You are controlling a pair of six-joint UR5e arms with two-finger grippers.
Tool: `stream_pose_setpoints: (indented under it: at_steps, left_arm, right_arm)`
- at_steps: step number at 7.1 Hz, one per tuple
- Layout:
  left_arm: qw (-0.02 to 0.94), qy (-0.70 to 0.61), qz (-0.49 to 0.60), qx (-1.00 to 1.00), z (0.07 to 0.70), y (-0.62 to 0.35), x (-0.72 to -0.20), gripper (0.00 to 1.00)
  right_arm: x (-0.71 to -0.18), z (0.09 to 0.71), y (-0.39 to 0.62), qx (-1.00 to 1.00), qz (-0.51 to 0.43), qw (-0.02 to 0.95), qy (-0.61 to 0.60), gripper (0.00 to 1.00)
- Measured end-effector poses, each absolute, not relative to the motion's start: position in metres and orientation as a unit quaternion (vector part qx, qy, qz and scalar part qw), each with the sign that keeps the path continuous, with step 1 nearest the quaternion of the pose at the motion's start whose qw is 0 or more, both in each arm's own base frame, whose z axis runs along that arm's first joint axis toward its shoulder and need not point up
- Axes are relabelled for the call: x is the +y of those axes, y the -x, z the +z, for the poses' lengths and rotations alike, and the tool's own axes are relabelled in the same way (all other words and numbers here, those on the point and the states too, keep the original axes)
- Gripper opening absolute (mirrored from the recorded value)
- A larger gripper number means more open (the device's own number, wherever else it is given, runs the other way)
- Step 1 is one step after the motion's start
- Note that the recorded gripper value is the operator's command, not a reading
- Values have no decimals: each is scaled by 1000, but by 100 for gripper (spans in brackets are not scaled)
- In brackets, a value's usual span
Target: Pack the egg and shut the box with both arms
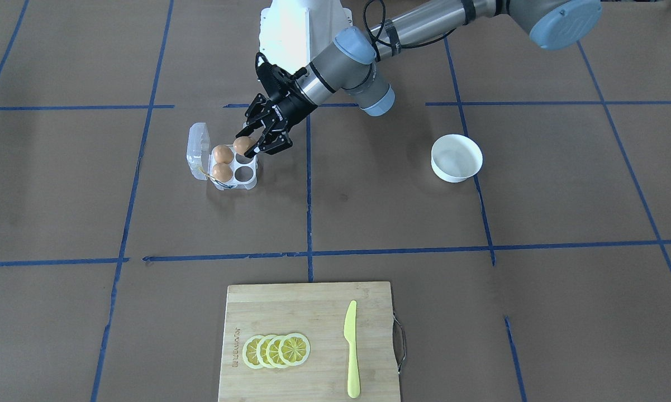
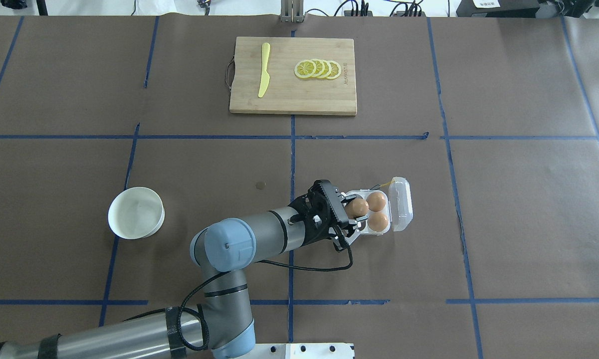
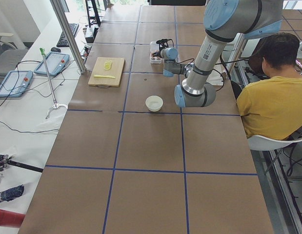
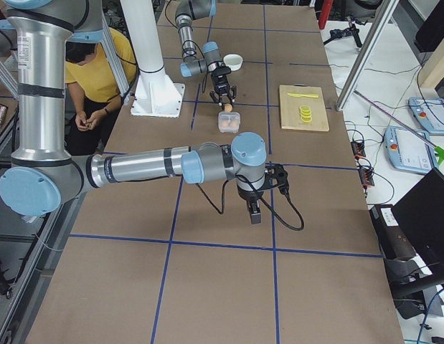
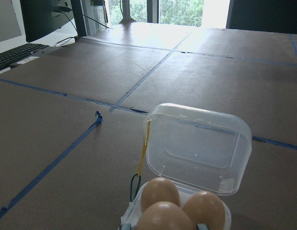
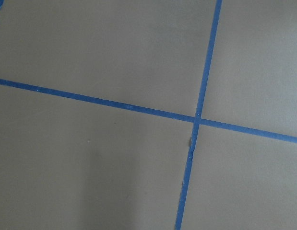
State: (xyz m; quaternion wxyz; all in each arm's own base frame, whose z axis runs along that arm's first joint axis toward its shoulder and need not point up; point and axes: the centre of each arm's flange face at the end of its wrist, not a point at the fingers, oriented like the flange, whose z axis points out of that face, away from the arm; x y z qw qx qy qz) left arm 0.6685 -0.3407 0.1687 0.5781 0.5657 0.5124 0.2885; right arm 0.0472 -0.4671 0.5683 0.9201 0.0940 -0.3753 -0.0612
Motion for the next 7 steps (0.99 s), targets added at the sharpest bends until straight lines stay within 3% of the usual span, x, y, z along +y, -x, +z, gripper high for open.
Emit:
stream_pose_setpoints:
  at_steps: [1, 4, 5, 7]
  left_arm:
    - [580, -564, 290, 512, 166, -676, -340, 28]
    - [581, -561, 292, 512, 166, -682, -338, 73]
    - [581, -561, 292, 511, 166, -682, -338, 96]
    - [581, -562, 292, 511, 166, -682, -339, 100]
  right_arm:
    - [-467, 569, -48, -375, -61, 920, -94, 100]
    - [-467, 569, -48, -375, -61, 920, -94, 100]
    - [-466, 569, -48, -375, -61, 920, -94, 100]
    - [-466, 569, -48, -375, -61, 920, -94, 100]
